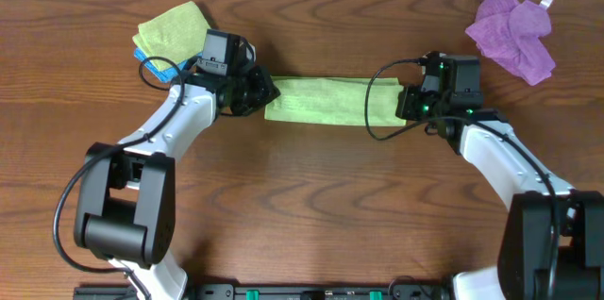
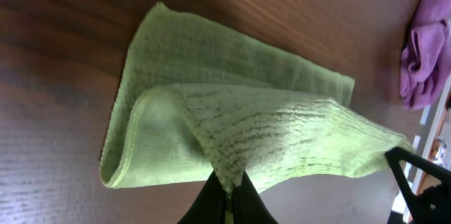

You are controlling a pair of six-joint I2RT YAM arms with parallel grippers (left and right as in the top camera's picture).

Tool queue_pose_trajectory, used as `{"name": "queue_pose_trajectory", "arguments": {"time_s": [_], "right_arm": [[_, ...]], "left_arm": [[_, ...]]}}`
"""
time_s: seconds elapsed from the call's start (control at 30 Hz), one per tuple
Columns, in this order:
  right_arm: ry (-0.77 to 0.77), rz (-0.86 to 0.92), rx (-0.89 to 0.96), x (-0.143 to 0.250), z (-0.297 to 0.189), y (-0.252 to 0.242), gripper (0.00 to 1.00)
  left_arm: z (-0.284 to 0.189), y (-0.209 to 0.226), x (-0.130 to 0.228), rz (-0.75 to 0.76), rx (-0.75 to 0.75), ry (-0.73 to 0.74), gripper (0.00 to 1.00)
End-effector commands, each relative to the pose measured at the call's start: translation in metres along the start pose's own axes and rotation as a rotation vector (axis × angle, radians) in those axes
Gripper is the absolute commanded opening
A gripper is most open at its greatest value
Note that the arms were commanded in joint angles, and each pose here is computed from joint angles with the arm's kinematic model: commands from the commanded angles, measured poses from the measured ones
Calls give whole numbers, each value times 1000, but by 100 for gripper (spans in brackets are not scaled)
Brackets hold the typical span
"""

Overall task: Fold the cloth
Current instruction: 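Fold the cloth over lengthwise into a strip with both grippers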

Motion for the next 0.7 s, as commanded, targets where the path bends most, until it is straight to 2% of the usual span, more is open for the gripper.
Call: {"name": "queue_pose_trajectory", "arguments": {"time_s": [0.0, 0.67], "right_arm": [[7, 26, 23, 2, 10, -5, 1], [-41, 22, 42, -11, 52, -15, 1]], "left_arm": [[2, 3, -5, -15, -19, -38, 6], [25, 12, -19, -28, -23, -105, 6]]}}
Point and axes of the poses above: each gripper's point midway between its finger pads, its own z axis out along the fingers, its own y axis along the line the jaws close on, x = y × z, the point moved 9 cm from there along -z, back along the fingers, and after that the axes turned 6 degrees about -z, right-handed, at the moved point
